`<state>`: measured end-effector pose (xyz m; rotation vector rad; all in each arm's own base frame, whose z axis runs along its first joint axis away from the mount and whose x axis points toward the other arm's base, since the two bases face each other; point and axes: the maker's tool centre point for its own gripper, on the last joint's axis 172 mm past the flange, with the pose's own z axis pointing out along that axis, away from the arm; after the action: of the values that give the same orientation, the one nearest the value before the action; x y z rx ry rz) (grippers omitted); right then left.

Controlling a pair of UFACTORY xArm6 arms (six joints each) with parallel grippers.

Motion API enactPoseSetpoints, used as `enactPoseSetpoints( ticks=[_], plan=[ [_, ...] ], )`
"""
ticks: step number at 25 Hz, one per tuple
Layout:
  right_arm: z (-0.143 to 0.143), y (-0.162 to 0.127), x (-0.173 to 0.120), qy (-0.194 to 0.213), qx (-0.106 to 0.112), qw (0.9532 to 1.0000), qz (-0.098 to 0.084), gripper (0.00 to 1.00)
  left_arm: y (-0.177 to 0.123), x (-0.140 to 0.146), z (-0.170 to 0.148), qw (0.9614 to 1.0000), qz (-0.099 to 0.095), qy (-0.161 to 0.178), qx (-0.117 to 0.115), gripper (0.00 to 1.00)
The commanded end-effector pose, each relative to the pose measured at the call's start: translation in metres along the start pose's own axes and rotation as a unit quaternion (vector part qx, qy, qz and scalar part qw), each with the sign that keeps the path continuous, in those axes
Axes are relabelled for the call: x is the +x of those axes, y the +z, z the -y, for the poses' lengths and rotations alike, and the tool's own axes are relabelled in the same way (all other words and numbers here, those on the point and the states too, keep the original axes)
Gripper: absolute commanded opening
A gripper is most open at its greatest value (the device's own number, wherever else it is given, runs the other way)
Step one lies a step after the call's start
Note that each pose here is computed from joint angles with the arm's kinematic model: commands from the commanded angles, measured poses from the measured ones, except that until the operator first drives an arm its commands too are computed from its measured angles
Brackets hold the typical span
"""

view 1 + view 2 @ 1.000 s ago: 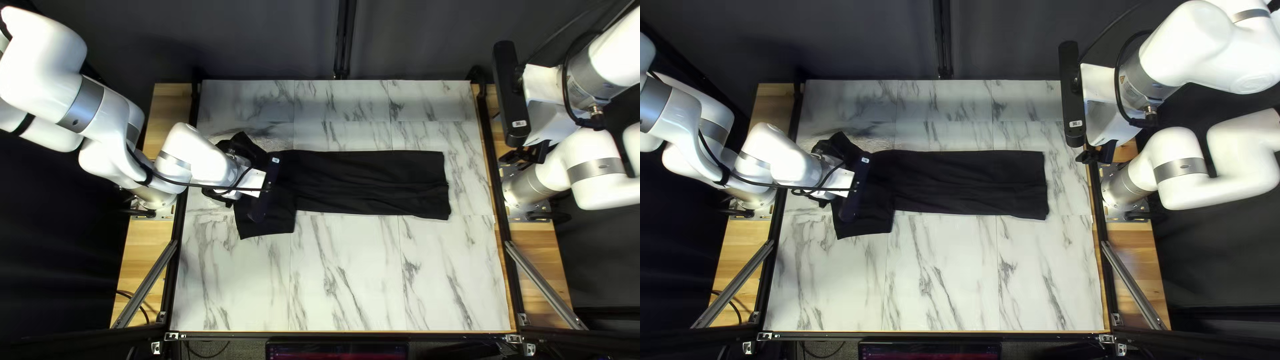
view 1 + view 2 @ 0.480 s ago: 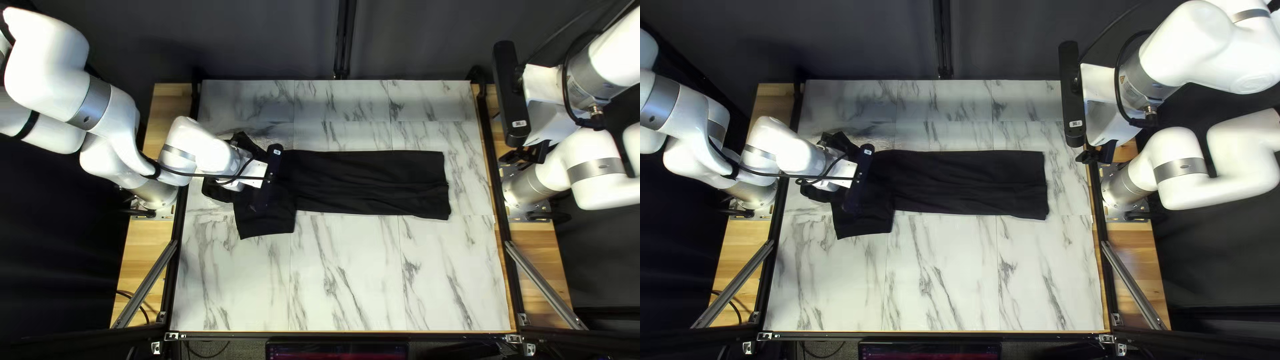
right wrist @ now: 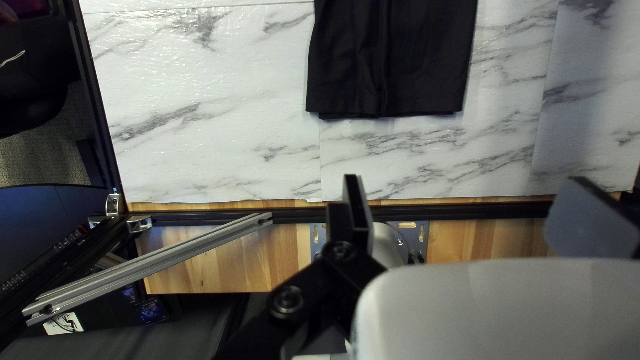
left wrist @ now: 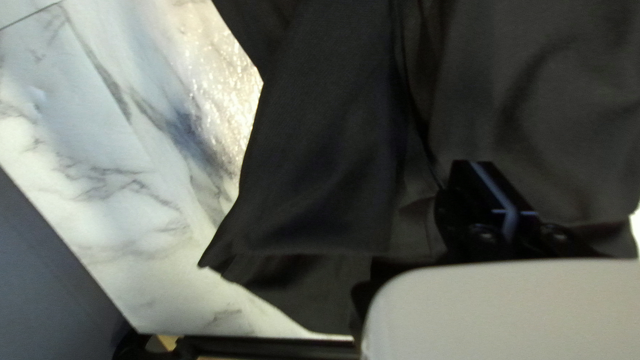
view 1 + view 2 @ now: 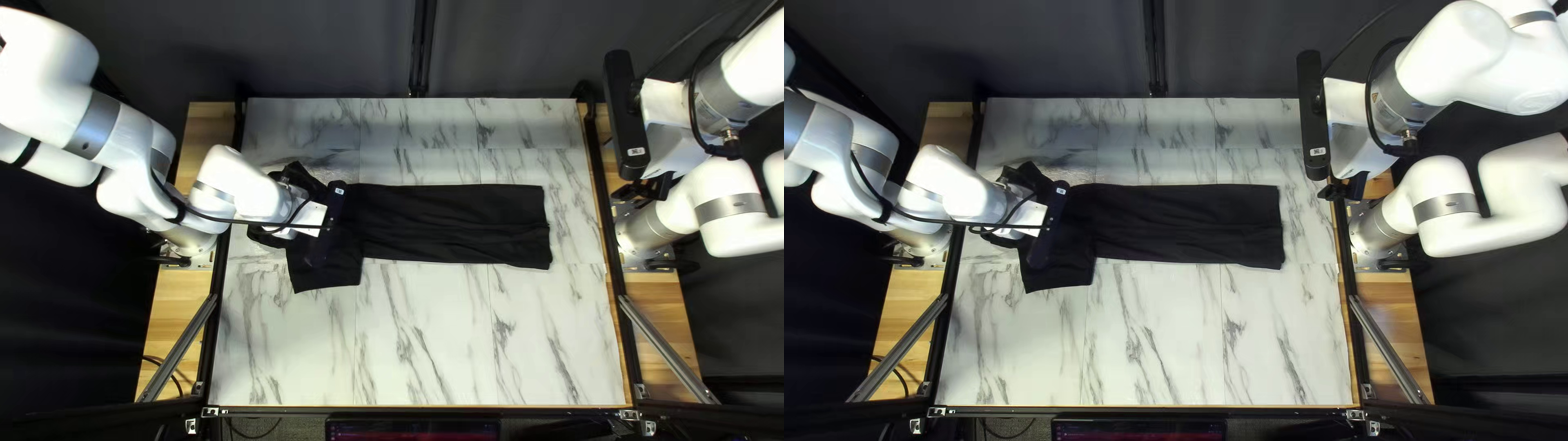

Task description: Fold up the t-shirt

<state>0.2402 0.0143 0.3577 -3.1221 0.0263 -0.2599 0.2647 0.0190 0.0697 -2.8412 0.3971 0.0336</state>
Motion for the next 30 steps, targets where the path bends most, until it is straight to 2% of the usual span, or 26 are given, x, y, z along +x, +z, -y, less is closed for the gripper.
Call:
enactPoseSetpoints(
  ticks=[1, 2, 3, 4, 7, 8, 11, 13, 19, 21, 24, 25, 27, 30],
  plan=[
    [0.000, 0.000, 0.000, 0.000, 0.000, 1.0000, 0.000, 1.00, 0.000, 0.000, 0.001, 1.0000, 0.001, 0.000, 0.005, 0.15],
    [0.000, 0.000, 0.000, 0.000, 0.000, 1.0000, 0.000, 1.00, 0.003, 0.000, 0.001, 1.0000, 0.002, -0.001, 0.004, 0.24],
    [0.000, 0.000, 0.000, 0.000, 0.000, 1.0000, 0.000, 1.00, 0.006, 0.000, 0.001, 1.0000, 0.003, -0.002, 0.003, 0.72],
    [0.000, 0.000, 0.000, 0.000, 0.000, 1.0000, 0.000, 1.00, 0.009, 0.000, 0.002, 1.0000, 0.003, -0.002, 0.002, 0.83],
    [0.000, 0.000, 0.000, 0.000, 0.000, 1.0000, 0.000, 1.00, 0.011, -0.001, 0.002, 1.0000, 0.003, -0.005, -0.001, 0.95],
    [0.000, 0.000, 0.000, 0.000, 0.000, 1.0000, 0.000, 1.00, 0.012, 0.000, 0.001, 1.0000, 0.003, -0.005, -0.001, 0.96],
    [0.000, 0.000, 0.000, 0.000, 0.000, 1.0000, 0.000, 1.00, 0.012, 0.002, 0.000, 1.0000, 0.003, -0.006, -0.002, 0.95],
    [0.000, 0.000, 0.000, 0.000, 0.000, 1.0000, 0.000, 1.00, 0.013, 0.003, 0.000, 1.0000, 0.002, -0.006, -0.002, 0.88],
    [0.000, 0.000, 0.000, 0.000, 0.000, 1.0000, 0.000, 1.00, 0.018, 0.002, 0.003, 1.0000, 0.000, -0.006, -0.005, 0.86],
    [0.000, 0.000, 0.000, 0.000, 0.000, 1.0000, 0.000, 1.00, 0.018, 0.002, 0.002, 1.0000, 0.000, -0.007, -0.006, 0.69],
    [0.000, 0.000, 0.000, 0.000, 0.000, 1.0000, 0.000, 1.00, 0.019, 0.002, 0.000, 0.9999, -0.001, -0.007, -0.007, 0.40],
    [0.000, 0.000, 0.000, 0.000, 0.000, 1.0000, 0.000, 1.00, 0.019, 0.003, 0.000, 0.9999, -0.002, -0.008, -0.007, 0.38],
    [0.000, 0.000, 0.000, 0.000, 0.000, 1.0000, 0.000, 1.00, 0.021, 0.003, 0.000, 0.9999, -0.002, -0.008, -0.008, 0.28],
    [0.000, 0.000, 0.000, 0.000, 0.000, 1.0000, 0.000, 1.00, 0.026, 0.002, 0.003, 0.9999, -0.002, -0.008, -0.010, 0.25]
  ],
)
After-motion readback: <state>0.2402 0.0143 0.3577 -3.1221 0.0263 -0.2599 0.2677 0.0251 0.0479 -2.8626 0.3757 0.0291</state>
